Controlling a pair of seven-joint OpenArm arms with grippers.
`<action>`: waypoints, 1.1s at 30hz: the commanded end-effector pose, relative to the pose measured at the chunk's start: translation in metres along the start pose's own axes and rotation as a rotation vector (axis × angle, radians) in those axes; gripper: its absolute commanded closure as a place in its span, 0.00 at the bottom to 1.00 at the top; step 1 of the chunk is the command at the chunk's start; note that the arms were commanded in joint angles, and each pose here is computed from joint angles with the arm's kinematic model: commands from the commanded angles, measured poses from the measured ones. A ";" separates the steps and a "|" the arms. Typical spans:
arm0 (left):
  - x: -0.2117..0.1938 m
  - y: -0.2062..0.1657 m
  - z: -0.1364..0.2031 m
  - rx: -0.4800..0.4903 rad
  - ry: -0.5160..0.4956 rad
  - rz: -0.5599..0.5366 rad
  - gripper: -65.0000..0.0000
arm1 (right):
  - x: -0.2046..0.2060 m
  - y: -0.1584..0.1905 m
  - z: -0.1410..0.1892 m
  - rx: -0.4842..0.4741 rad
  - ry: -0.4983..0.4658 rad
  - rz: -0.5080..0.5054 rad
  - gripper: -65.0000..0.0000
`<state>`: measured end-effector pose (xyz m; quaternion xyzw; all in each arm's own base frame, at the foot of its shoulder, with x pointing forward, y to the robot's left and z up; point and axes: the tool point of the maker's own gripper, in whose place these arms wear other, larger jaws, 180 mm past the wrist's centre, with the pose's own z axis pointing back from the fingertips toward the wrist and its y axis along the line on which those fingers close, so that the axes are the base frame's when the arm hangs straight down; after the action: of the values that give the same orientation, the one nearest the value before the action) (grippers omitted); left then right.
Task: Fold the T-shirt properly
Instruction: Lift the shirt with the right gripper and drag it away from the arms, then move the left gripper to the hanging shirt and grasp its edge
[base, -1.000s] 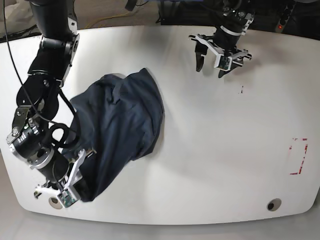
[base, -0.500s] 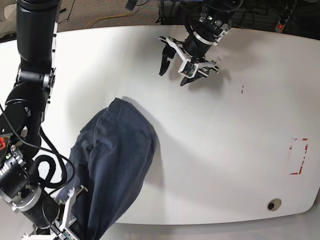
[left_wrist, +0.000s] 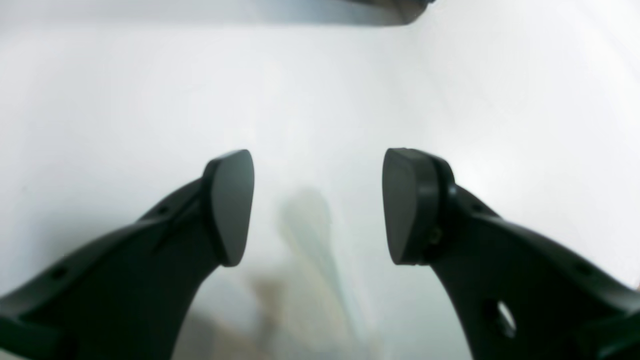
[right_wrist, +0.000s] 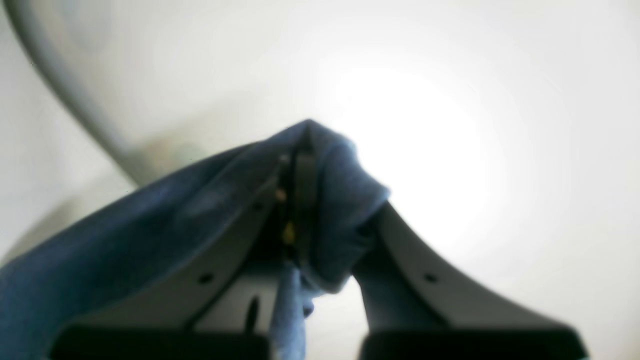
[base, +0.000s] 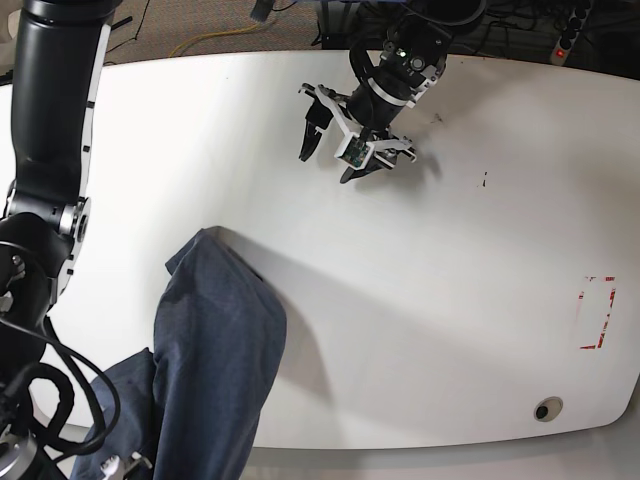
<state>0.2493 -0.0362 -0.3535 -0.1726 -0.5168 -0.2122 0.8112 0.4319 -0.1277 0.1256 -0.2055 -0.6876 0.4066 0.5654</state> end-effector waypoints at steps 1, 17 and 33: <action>0.031 -0.001 -0.007 0.006 -0.094 0.021 0.43 | 0.039 -0.021 0.010 -0.050 -0.092 0.043 1.00; 0.054 -0.009 -0.058 0.000 -0.122 0.059 0.43 | 0.033 0.002 -0.017 0.045 -0.050 0.028 1.00; 0.037 -0.053 -0.100 -0.102 -0.099 0.019 0.43 | 0.022 0.000 -0.024 0.057 -0.025 -0.001 1.00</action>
<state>0.3022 -0.1317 -0.3733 -0.2214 -0.5180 -0.2334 0.7926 0.4548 -0.1010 0.1152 -0.1763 -0.6595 0.4412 0.5825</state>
